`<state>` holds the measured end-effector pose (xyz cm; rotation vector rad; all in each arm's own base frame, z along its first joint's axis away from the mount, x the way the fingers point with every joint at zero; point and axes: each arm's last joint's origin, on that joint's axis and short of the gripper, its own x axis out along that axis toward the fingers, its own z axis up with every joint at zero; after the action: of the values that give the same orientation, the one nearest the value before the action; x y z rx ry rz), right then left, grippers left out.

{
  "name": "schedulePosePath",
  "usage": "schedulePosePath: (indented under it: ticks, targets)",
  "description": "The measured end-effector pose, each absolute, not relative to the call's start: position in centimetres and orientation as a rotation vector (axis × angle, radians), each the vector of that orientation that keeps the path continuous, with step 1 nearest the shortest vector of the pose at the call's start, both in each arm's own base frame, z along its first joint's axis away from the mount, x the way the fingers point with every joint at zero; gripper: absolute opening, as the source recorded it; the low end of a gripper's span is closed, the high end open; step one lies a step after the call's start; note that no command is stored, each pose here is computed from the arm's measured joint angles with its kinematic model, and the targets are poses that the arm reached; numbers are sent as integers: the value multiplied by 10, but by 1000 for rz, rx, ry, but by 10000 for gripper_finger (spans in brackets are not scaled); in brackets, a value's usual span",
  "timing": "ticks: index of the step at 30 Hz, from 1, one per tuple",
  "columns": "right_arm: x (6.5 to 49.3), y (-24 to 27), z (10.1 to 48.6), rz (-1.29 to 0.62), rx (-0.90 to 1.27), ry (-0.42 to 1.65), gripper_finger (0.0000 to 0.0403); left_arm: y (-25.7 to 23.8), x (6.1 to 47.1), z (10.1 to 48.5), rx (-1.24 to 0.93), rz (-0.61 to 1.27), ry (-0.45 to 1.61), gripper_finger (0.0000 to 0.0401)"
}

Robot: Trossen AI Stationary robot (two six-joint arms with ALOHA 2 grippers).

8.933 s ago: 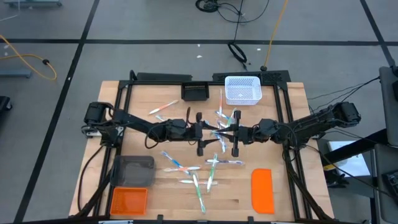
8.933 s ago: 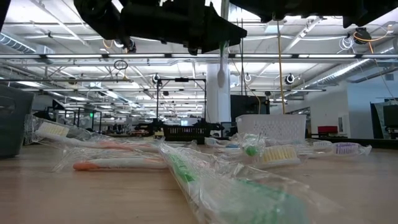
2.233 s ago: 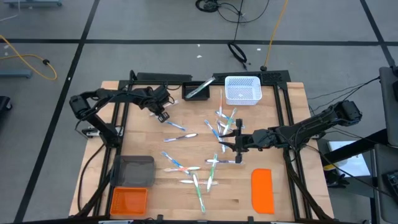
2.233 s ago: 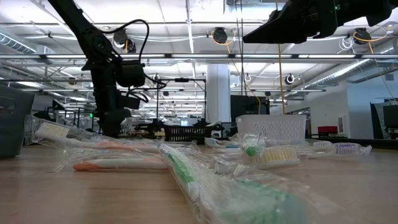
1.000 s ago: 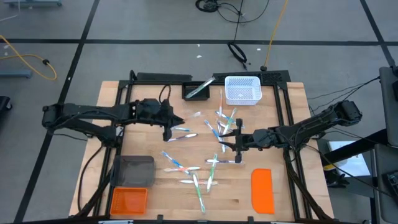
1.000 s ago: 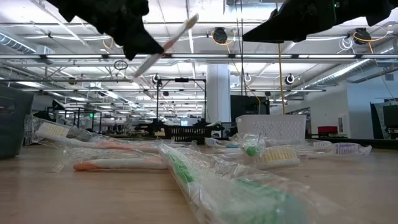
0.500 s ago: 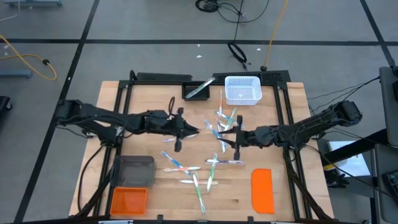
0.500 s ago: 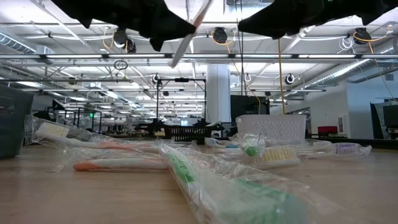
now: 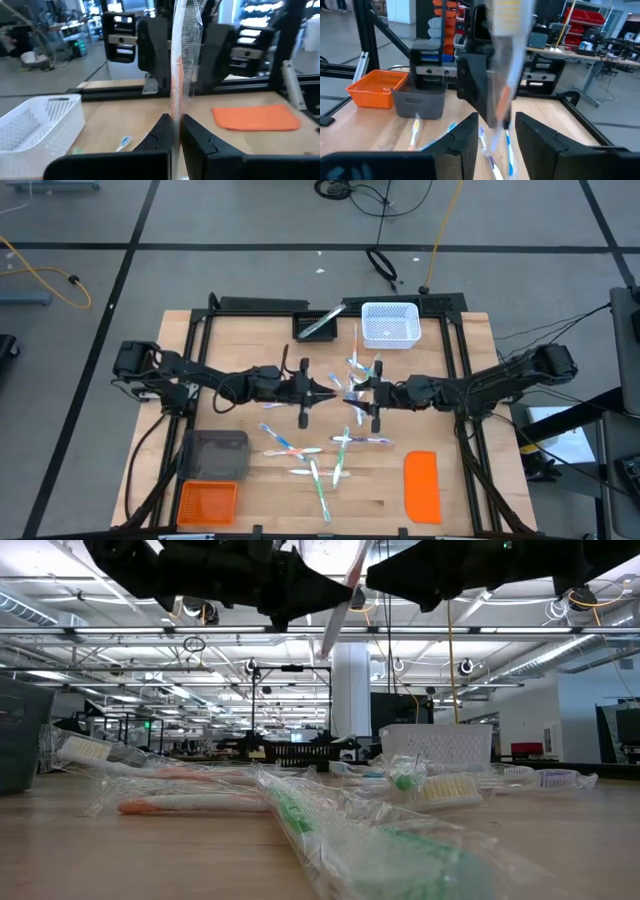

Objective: Pick & Place Toothbrushes
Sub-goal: Put the orange toothbrush into the white bin

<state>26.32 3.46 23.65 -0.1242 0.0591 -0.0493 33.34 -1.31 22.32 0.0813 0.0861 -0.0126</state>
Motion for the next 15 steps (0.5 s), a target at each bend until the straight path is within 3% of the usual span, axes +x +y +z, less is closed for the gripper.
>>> schedulePosePath:
  ticks: [15]
  targets:
    - [270, 30, 235, -49, -114, 4, 151, -25, 340, 224, 126, -46, 71, 11]
